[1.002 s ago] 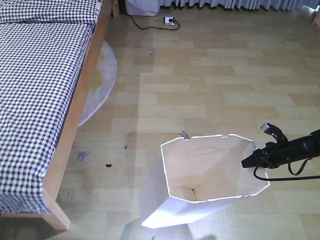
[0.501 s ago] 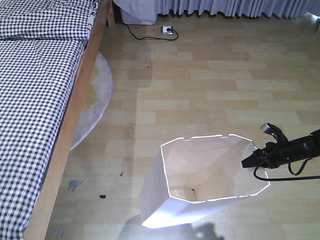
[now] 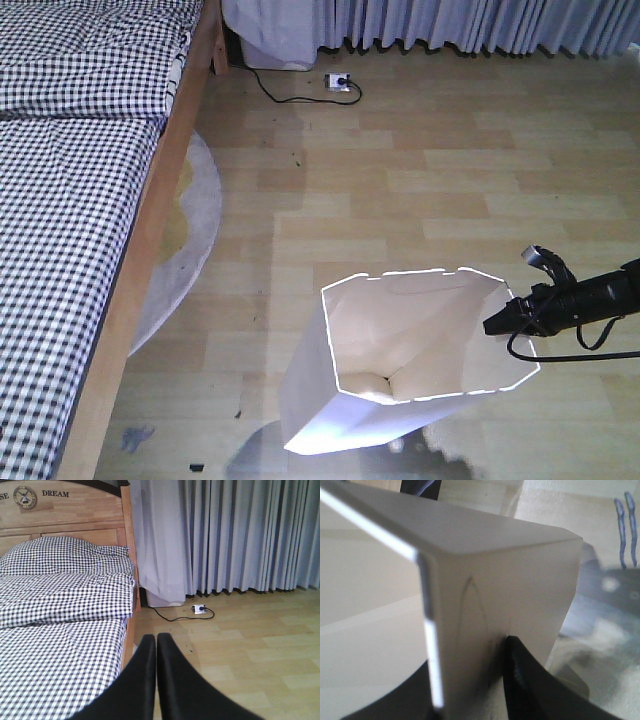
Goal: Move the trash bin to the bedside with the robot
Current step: 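Carry the bin in the right gripper to the floor beside the bed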
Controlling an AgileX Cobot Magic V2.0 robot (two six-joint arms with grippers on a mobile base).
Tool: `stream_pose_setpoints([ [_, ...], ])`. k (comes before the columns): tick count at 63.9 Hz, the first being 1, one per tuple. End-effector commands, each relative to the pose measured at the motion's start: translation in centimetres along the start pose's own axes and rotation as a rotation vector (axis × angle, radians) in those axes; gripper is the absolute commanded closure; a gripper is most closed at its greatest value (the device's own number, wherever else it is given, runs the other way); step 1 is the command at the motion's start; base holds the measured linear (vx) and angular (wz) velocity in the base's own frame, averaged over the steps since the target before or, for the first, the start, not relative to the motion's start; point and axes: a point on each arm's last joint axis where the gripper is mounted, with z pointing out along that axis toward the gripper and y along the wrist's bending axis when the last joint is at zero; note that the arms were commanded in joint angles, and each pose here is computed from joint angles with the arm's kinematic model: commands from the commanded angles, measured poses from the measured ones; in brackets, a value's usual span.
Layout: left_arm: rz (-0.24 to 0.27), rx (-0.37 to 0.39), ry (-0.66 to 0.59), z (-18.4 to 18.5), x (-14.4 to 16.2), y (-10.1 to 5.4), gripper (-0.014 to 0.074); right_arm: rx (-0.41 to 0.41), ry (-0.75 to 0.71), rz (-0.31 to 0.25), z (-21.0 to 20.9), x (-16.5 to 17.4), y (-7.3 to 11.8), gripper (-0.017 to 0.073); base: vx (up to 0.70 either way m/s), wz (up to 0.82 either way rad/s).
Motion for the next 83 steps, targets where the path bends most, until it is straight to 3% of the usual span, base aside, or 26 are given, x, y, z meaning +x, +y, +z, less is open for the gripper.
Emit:
stream_pose_setpoints([
  [1,-0.006,0.005,-0.101,-0.22,-1.49,-0.05,0.06,-0.229,-0.096,-0.012,-2.85,-2.52,3.64,0.0564,0.35,0.02],
  [83,-0.006,0.005,-0.101,-0.22,-1.49,-0.05,0.06,-0.229,-0.096,-0.012,-2.85,-2.52,3.64,0.0564,0.34,0.0],
])
